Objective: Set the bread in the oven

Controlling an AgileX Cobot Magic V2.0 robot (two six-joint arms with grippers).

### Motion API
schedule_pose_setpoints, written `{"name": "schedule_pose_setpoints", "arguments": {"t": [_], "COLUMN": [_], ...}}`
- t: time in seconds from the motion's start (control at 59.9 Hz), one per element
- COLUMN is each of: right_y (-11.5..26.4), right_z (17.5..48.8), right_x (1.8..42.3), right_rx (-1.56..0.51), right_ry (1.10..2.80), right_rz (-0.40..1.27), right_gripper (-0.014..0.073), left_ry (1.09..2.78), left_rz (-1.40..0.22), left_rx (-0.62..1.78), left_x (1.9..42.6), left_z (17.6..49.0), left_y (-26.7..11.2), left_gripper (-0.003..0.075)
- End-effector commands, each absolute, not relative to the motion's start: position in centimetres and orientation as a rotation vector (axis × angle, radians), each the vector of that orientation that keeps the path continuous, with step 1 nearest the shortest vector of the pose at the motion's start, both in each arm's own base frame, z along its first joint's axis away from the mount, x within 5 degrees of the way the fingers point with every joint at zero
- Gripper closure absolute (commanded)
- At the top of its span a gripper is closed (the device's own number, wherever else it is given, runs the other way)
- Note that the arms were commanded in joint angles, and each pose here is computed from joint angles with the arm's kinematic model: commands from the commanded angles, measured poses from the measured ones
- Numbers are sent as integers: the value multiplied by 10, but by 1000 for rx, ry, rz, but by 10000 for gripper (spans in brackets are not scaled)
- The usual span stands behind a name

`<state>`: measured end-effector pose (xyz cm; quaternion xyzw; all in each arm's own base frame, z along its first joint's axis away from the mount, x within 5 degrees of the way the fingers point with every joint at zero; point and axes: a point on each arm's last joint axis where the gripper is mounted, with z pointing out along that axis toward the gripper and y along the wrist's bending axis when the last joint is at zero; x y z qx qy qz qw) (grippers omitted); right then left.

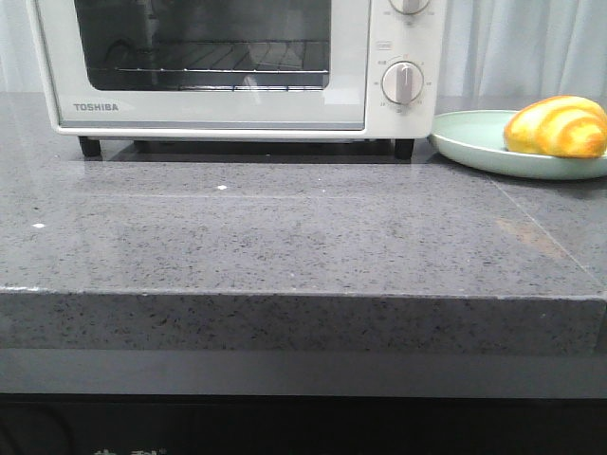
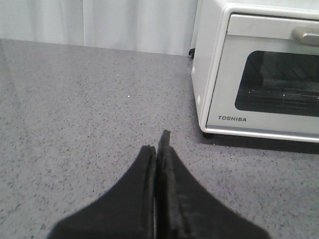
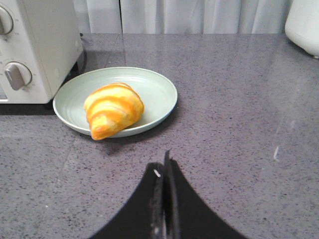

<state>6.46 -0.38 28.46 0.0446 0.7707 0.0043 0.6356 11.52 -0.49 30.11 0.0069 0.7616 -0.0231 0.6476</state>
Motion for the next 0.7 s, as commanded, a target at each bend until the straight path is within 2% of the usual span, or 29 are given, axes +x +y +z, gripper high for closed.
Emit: {"name": "schedule_pose_setpoints", "arguments": {"t": [0.0, 0.133, 0.384, 0.684], "right_y": [-3, -2, 0, 0], "right_z": [304, 302, 301, 301], "right_x": [66, 66, 66, 66], "right_rx": [102, 114, 147, 149], "right_ry": [1653, 1678, 1682, 1689], "right_rz": [38, 57, 117, 120], "right_gripper": [662, 662, 662, 662], "left_ry": [1594, 1606, 1574, 1602], "left_rz": [-66, -147, -316, -332], "left_rx": [83, 199, 373, 405], "left_x": [131, 157, 213, 274], "left_z": [331, 350, 388, 396], "left_y": [-12, -35, -100, -138], "left_gripper": [741, 741, 741, 741]}}
